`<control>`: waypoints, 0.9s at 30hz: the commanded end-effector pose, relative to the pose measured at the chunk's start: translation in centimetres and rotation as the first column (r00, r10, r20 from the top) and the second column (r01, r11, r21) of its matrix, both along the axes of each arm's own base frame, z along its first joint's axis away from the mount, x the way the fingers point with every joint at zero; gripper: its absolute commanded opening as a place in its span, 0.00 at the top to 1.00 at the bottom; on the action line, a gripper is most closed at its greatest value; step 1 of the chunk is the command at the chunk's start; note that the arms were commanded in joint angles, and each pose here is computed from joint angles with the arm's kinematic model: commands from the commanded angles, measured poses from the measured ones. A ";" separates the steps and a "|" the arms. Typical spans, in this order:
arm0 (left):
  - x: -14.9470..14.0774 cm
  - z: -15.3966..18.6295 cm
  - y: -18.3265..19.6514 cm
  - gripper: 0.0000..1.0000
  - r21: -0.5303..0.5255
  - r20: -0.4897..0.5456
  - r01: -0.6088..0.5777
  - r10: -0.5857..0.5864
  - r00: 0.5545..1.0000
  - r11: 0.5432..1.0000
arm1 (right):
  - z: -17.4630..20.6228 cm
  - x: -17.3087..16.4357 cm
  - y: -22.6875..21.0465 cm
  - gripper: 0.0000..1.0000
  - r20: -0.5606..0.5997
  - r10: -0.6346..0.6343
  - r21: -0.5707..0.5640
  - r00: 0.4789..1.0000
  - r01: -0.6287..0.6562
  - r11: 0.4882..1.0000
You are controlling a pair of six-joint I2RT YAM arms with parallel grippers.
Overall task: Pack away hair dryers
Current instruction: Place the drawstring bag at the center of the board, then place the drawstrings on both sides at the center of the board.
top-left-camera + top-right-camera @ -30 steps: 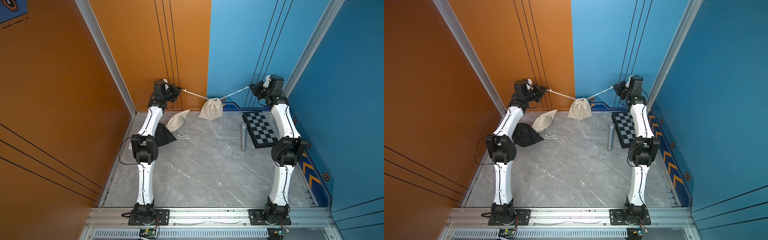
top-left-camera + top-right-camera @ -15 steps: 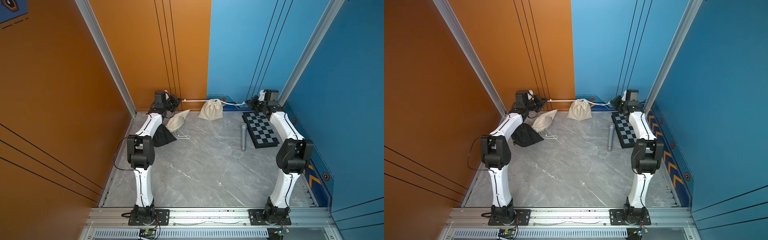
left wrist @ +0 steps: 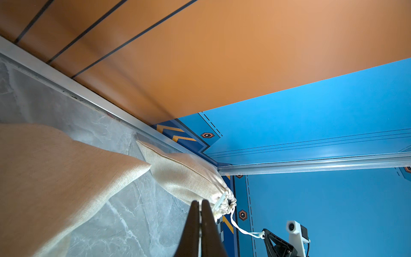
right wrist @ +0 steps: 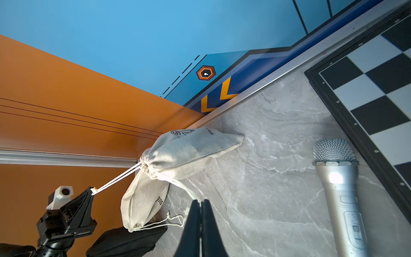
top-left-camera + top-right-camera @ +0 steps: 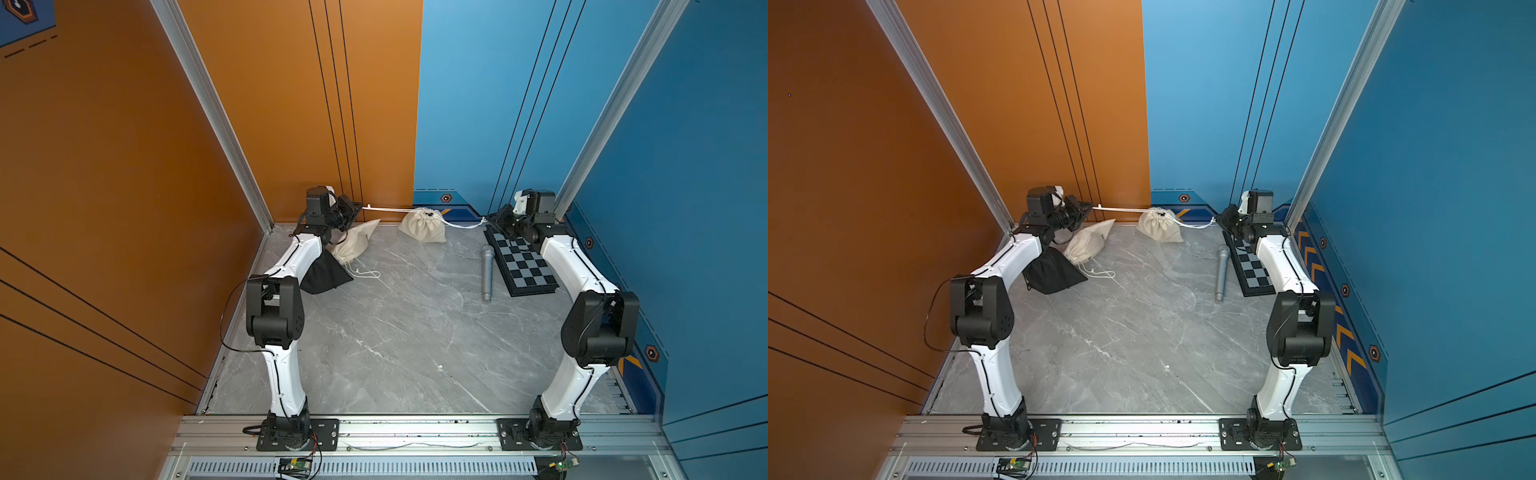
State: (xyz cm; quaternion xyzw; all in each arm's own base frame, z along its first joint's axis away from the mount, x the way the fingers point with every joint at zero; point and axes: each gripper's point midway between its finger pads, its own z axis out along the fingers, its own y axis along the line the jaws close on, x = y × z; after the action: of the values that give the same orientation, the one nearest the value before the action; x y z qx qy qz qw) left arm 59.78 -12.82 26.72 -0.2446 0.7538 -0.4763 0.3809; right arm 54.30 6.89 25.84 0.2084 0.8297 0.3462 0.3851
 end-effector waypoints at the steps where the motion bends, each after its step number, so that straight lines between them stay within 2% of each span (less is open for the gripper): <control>1: -1.3 3.4 -0.3 1.00 -0.008 0.072 0.028 -0.027 0.997 1.000 | 1.2 -0.6 0.2 1.00 0.030 0.019 -0.008 0.999 -0.019 1.000; 8: -2.1 3.0 -1.0 1.00 -0.016 0.056 0.055 -0.054 0.997 0.998 | -0.5 -1.6 0.6 1.00 -0.009 0.032 -0.006 0.999 -0.032 0.999; 15: -4.2 1.8 -1.6 1.00 -0.007 0.023 0.075 -0.075 0.997 0.997 | -3.1 -2.7 1.4 1.00 -0.064 0.067 0.003 0.996 -0.067 0.998; 20: -5.9 -0.3 -2.3 1.00 0.005 -0.023 0.098 -0.098 0.995 0.995 | -5.2 -3.7 2.5 1.00 -0.110 0.101 -0.001 0.989 -0.101 0.995; 27: -7.5 -3.3 -2.8 1.00 0.093 -0.102 0.124 -0.115 0.988 0.988 | -7.8 -5.2 3.8 1.00 -0.172 0.133 -0.050 0.976 -0.143 0.988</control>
State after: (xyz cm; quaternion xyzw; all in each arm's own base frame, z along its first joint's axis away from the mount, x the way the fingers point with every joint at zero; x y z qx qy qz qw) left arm 53.48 -15.51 23.03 -0.2232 0.7945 -0.4659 0.3191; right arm 50.25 10.52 17.63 0.1851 0.8740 0.3417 0.2917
